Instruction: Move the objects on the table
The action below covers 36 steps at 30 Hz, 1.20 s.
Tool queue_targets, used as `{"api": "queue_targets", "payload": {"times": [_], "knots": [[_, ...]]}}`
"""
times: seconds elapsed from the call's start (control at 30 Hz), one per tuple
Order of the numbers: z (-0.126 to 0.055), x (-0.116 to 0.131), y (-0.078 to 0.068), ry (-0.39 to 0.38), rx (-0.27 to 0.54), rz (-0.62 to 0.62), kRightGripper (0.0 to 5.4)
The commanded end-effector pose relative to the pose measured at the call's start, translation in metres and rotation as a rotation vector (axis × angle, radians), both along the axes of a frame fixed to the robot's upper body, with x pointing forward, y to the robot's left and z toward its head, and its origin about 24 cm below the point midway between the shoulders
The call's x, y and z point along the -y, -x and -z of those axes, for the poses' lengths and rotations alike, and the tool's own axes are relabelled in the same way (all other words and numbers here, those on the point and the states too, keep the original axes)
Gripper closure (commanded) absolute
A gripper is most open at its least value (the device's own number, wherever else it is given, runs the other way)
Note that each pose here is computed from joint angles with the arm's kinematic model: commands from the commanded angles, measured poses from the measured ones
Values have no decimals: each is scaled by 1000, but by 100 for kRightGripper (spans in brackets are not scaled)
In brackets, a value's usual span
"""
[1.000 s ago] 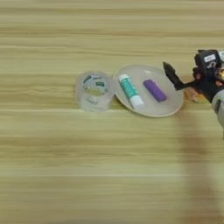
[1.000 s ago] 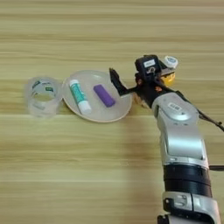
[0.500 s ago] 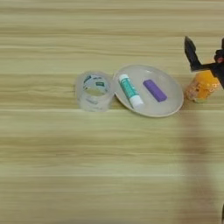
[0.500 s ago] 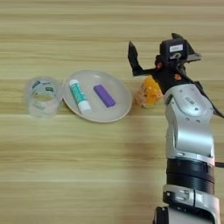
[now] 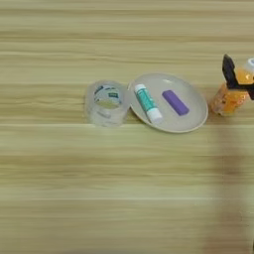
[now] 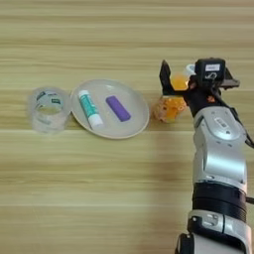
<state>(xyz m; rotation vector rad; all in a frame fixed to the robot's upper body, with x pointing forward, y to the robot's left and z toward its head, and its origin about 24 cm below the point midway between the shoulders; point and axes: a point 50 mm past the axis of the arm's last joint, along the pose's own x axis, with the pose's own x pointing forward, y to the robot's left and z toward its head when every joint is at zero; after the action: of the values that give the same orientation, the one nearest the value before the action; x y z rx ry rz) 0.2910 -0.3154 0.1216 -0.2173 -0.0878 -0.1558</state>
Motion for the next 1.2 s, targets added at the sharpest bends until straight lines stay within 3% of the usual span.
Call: {"api": "queue_targets", "payload": {"times": [0.03,0.57,1.2], "knots": [[-38,8,-10,28,133,15,4],[-8,19,-28,-80,41,35,4],[-3,22,-38,-111,33,40,4]]}}
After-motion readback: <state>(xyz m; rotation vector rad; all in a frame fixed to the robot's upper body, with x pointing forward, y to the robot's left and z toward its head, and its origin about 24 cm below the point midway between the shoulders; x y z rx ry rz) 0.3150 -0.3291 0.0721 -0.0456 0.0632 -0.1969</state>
